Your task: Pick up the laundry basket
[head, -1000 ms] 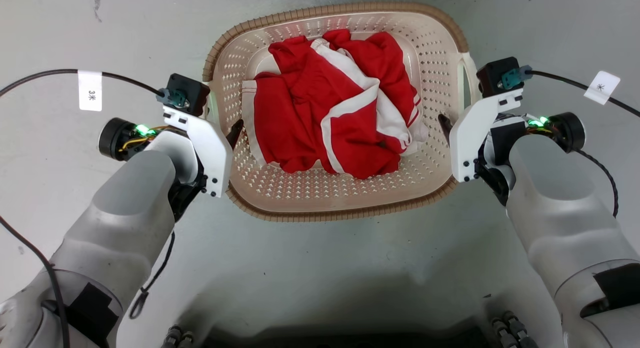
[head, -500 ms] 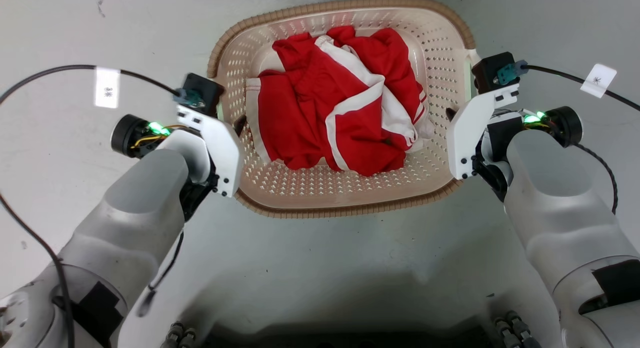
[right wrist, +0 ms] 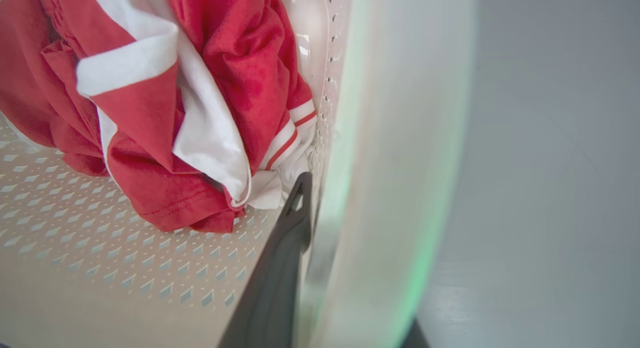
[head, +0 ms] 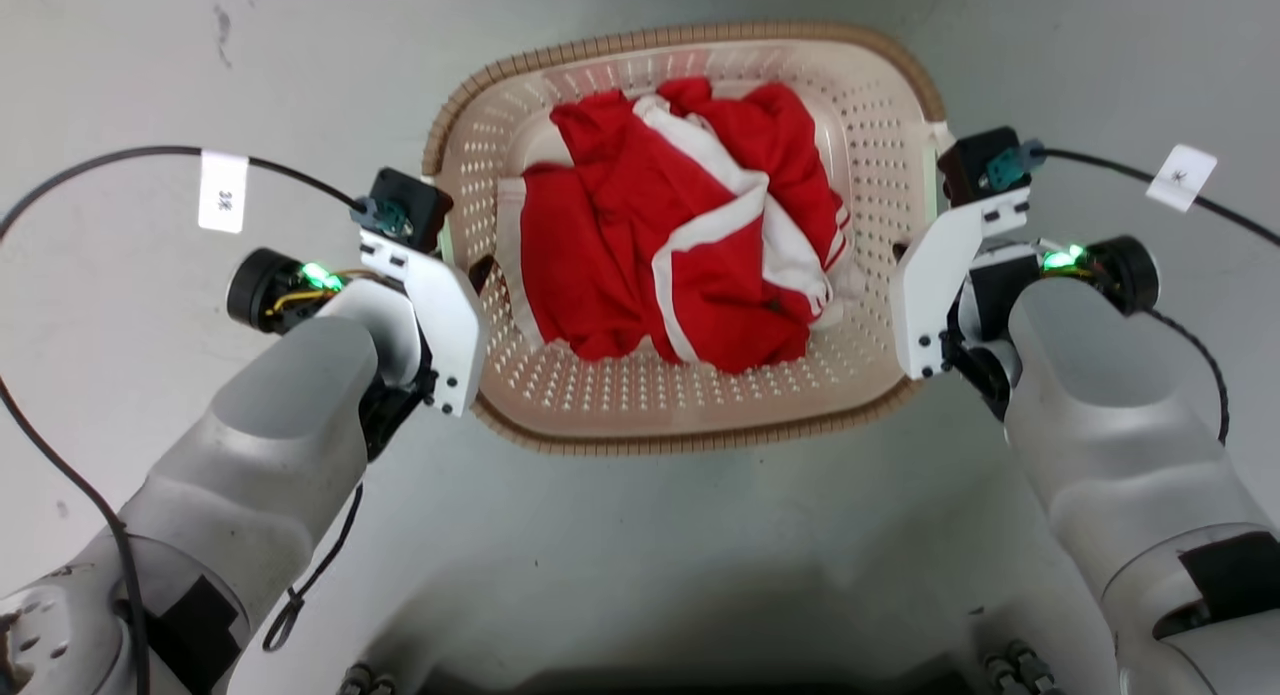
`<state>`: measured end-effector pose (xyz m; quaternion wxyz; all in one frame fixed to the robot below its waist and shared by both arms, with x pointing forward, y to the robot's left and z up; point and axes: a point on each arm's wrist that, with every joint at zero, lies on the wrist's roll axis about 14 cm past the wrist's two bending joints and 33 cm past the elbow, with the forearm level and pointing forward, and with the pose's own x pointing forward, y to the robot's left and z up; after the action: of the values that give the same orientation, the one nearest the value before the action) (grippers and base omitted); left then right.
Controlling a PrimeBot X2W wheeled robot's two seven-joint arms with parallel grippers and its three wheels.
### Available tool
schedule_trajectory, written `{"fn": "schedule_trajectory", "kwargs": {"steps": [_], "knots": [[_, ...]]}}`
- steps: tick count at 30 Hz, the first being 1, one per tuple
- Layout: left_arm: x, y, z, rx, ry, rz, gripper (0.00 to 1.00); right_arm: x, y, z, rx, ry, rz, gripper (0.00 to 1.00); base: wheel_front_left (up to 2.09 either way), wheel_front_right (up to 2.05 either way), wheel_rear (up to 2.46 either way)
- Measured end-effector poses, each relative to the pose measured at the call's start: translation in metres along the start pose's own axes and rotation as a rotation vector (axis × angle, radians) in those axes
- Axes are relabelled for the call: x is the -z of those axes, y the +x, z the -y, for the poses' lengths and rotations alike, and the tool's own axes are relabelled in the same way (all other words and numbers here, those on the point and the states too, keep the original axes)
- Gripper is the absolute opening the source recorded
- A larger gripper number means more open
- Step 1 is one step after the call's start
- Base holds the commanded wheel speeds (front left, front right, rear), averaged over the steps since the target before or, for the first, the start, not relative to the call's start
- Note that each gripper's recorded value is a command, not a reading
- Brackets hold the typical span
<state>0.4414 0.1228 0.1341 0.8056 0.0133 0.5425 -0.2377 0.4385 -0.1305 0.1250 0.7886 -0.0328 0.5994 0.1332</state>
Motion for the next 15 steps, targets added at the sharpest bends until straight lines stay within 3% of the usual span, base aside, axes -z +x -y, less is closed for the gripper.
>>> {"fn": "schedule_trajectory", "kwargs": {"steps": [15], "knots": [[-0.004,-0.061,0.028,0.026,0.012,-0.025,0.0,0.018,-0.066,-0.007,0.018,0.003,-0.096,0.0,0.0,0.0,0.0]]}}
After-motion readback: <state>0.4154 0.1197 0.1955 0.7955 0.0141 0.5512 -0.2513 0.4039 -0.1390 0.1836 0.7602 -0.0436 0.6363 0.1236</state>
